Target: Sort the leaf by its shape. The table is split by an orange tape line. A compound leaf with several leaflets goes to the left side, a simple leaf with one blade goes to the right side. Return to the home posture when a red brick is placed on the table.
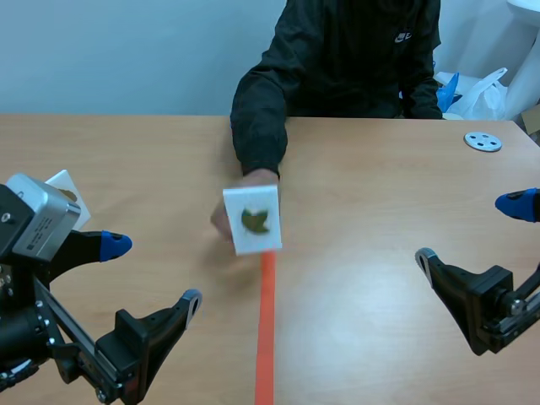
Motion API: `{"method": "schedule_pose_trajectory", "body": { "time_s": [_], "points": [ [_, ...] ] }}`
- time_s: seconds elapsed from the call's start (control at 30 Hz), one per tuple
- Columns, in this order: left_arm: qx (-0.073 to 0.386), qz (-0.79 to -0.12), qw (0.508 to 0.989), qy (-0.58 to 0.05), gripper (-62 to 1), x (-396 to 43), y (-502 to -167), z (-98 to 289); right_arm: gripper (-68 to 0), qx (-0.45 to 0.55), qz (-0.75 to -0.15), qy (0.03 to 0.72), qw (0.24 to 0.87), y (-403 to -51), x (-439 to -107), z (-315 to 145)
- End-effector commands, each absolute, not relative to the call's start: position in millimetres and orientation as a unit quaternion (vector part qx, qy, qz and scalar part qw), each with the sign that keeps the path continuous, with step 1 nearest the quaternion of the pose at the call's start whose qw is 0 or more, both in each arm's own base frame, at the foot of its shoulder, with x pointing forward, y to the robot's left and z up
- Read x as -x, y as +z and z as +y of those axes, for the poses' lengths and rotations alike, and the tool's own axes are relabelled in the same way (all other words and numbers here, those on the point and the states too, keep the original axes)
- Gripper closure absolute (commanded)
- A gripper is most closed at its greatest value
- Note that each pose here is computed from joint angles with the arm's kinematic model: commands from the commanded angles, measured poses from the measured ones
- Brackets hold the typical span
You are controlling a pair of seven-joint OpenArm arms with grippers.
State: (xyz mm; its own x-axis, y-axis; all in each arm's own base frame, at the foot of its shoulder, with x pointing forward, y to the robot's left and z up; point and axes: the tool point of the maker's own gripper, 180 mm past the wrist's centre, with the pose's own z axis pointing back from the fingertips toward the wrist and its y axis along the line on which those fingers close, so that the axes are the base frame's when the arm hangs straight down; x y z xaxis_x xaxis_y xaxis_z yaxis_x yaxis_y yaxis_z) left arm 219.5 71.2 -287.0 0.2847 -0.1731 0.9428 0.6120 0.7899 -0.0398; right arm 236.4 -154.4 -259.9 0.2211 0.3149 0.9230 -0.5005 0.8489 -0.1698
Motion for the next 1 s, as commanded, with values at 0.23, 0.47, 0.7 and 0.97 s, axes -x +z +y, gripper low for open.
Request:
{"method": "schedule_pose_trajectory", "body": {
  "time_s": [0.23,0.47,0.7,0.97],
  "points": [
    [0.206,-0.555,0.764,-0.255,-62.3,-223.3,-277.0,69.0,-67.9,-0.08,-0.579,0.264,0.767,-251.2,-241.4,-155.6],
    [0.206,-0.555,0.764,-0.255,-62.3,-223.3,-277.0,69.0,-67.9,-0.08,-0.579,0.264,0.767,-251.3,-241.4,-155.6],
    [0.207,-0.555,0.764,-0.255,-62.3,-223.2,-277.2,68.9,-67.9,-0.08,-0.579,0.264,0.768,-251.3,-241.4,-155.6],
    [0.211,-0.553,0.762,-0.263,-62.3,-222.8,-276.5,67.0,-67.9,-0.079,-0.576,0.264,0.77,-252.5,-241.1,-156.0]
  ]
}}
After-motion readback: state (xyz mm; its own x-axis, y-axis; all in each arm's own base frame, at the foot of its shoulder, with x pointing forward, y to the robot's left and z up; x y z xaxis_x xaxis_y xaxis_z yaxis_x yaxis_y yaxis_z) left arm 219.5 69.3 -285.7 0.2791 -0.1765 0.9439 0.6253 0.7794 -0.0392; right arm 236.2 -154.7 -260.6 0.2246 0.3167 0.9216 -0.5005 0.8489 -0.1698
